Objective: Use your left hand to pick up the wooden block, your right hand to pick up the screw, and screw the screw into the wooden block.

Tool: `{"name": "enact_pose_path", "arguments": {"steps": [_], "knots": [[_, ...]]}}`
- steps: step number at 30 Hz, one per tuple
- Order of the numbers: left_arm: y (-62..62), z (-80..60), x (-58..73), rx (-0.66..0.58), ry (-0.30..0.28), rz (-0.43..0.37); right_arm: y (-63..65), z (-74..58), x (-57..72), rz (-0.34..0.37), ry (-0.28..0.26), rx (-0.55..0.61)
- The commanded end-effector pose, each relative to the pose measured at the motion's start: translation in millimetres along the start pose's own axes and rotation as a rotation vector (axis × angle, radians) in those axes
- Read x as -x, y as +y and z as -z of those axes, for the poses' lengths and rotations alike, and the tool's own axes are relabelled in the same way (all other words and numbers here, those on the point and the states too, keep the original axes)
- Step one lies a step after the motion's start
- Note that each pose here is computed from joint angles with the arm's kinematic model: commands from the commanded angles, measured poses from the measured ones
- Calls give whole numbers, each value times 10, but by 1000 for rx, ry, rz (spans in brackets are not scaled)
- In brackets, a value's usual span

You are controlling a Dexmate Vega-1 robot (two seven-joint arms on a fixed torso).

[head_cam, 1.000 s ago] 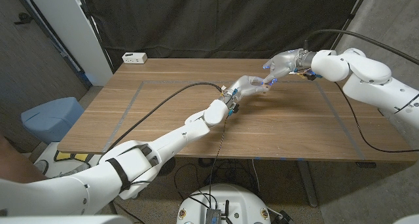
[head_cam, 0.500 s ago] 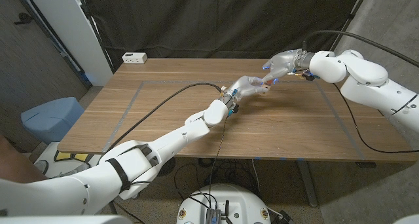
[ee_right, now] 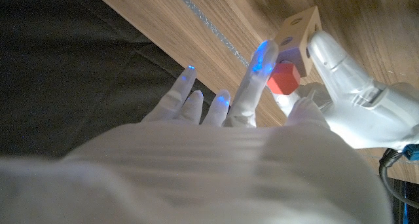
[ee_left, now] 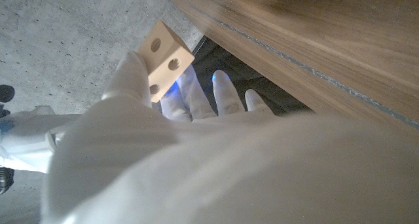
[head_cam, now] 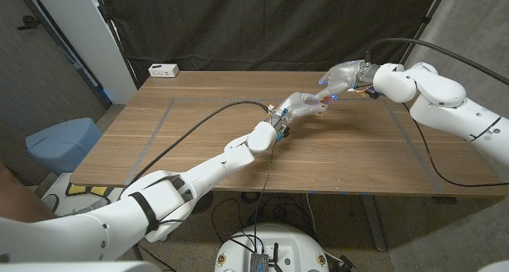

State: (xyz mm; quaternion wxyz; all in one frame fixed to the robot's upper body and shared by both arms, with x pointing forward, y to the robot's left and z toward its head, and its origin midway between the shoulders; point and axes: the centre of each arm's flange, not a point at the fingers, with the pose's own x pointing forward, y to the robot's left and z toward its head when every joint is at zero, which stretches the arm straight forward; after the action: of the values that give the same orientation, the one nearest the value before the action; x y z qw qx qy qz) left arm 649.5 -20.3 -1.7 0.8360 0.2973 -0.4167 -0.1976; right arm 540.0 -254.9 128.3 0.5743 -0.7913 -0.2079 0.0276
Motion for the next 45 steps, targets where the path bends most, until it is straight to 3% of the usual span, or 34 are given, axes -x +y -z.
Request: {"name": "enact_pose_path", "arguments": {"steps": [1,27,35,45], "knots": [[23,-3,-12,4,-6,-6,-41,26,34,9,28,-8],[115,0,-6,22,-2,-45,-88,179,146,52,104,-144],[143,12,-27,41,2,-61,-5,258,247,100,137,-259],[184,11,-61,55,8,-83,150,287,366,174,139,-443]]}}
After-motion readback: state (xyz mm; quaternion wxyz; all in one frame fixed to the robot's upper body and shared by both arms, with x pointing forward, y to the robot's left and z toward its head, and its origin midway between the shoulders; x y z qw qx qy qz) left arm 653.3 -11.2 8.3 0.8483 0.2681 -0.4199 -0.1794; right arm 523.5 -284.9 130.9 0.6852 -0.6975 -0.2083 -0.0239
